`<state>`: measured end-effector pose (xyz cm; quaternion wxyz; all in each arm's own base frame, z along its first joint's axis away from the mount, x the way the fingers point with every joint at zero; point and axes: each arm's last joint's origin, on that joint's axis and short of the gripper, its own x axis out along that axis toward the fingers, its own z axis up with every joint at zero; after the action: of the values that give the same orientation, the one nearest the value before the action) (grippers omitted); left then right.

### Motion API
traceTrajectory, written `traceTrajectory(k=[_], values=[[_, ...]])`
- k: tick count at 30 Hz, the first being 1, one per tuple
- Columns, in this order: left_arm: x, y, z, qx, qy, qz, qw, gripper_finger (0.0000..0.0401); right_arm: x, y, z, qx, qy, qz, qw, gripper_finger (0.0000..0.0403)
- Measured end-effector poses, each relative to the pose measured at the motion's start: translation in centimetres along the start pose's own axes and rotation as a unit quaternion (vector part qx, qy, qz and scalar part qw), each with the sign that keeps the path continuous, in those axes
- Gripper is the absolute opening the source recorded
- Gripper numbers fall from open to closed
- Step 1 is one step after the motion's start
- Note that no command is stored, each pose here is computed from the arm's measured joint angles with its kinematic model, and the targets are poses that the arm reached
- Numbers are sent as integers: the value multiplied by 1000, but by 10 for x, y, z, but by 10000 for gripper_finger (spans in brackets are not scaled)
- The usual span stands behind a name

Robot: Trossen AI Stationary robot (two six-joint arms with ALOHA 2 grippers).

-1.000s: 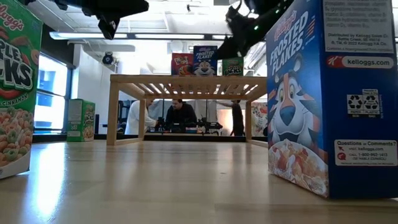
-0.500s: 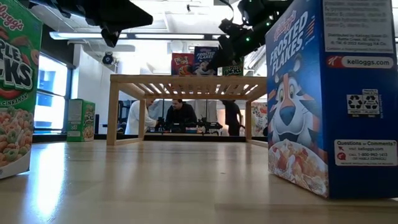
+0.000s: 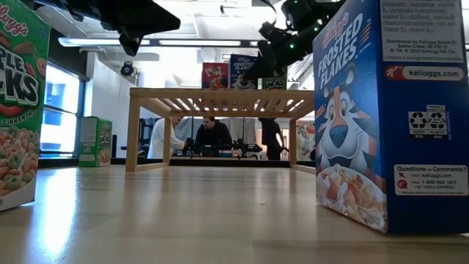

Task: Stack cereal on shelf
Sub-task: Put the top blue cereal box aligned with the other blue cereal box on the shelf

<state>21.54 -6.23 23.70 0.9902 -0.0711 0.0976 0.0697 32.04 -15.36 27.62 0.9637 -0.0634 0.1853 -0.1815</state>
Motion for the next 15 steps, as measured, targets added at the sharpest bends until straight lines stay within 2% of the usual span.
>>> traceTrajectory(k=[3,5,10,15], values=[[0,0,0,0,0,0,1000,0,0,8,4,8,-18,43,999,20],[0,0,0,2,0,0,1000,0,0,15,7,1,-28,52,998,20],[0,0,0,3,0,2,1000,0,8,21,10,-9,-59,23,998,20],[0,0,0,1,0,2,1000,0,23,21,0,-2,-57,5,998,20]])
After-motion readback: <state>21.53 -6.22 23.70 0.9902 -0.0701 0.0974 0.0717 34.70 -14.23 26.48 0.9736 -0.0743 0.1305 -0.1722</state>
